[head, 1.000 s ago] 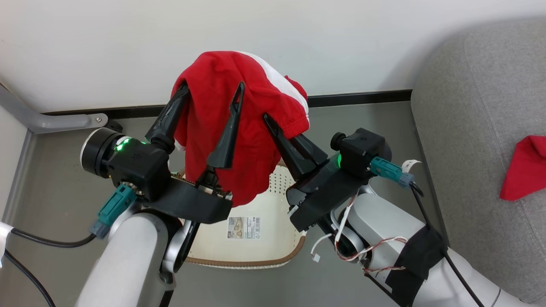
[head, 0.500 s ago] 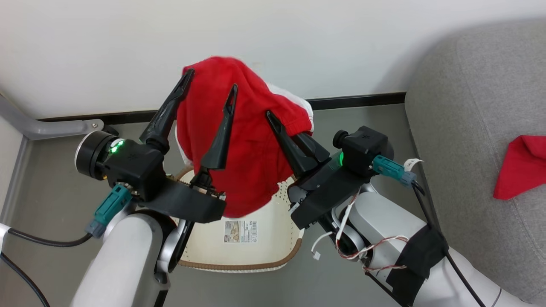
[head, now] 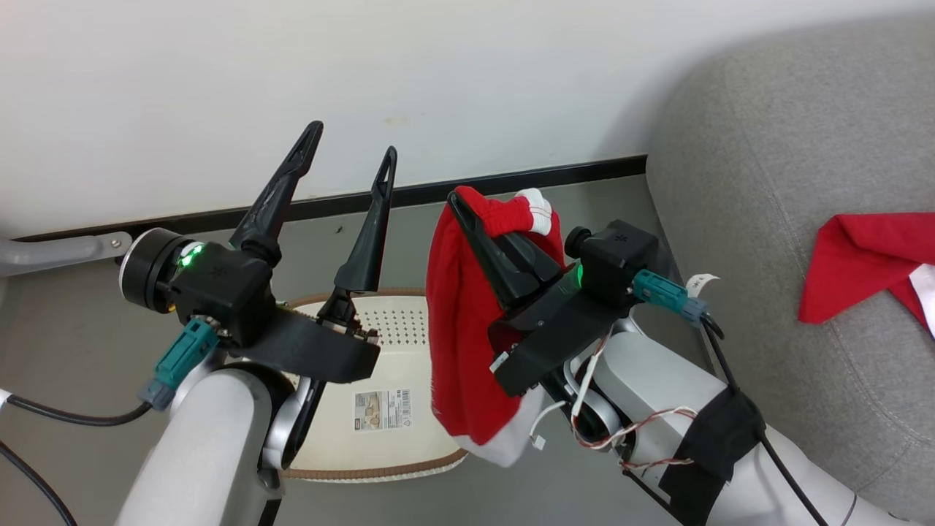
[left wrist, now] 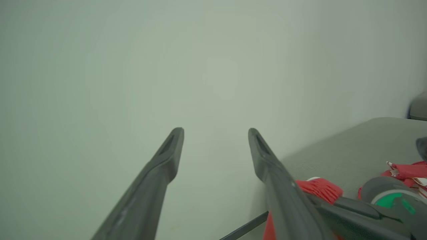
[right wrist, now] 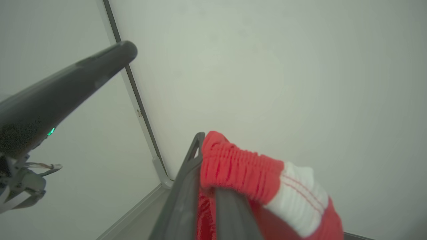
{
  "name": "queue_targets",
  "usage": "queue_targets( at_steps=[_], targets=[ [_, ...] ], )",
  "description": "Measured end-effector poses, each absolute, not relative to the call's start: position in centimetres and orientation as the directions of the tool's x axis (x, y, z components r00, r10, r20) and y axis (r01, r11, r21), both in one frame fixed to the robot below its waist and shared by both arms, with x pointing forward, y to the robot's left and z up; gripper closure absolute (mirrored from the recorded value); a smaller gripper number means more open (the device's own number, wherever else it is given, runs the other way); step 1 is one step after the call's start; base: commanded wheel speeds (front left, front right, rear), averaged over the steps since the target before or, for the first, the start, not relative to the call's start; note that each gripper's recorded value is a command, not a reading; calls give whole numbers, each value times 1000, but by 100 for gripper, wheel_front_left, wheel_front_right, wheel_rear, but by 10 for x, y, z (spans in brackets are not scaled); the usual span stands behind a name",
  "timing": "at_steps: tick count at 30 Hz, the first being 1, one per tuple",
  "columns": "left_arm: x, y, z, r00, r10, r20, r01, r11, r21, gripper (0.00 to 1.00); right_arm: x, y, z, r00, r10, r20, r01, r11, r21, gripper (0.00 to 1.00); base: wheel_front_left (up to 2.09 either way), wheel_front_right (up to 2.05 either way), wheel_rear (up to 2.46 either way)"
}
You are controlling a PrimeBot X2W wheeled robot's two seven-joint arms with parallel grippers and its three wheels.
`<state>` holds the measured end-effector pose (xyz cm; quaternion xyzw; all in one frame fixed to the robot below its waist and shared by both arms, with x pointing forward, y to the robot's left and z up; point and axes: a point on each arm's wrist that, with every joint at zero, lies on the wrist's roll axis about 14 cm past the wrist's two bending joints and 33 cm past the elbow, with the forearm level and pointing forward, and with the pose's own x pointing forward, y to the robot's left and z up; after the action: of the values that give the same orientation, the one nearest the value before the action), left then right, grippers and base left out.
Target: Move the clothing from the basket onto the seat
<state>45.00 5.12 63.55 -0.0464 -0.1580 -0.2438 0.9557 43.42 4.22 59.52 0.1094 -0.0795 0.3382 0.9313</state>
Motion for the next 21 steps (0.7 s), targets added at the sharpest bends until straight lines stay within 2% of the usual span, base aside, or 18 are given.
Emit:
queue_targets(
  at_steps=[21],
  targets=[
    [457,-6,624,770,-561,303,596,802,-30,0,437,-25,603,854,465,231,-500,857,123,100,0,0,0]
  ],
)
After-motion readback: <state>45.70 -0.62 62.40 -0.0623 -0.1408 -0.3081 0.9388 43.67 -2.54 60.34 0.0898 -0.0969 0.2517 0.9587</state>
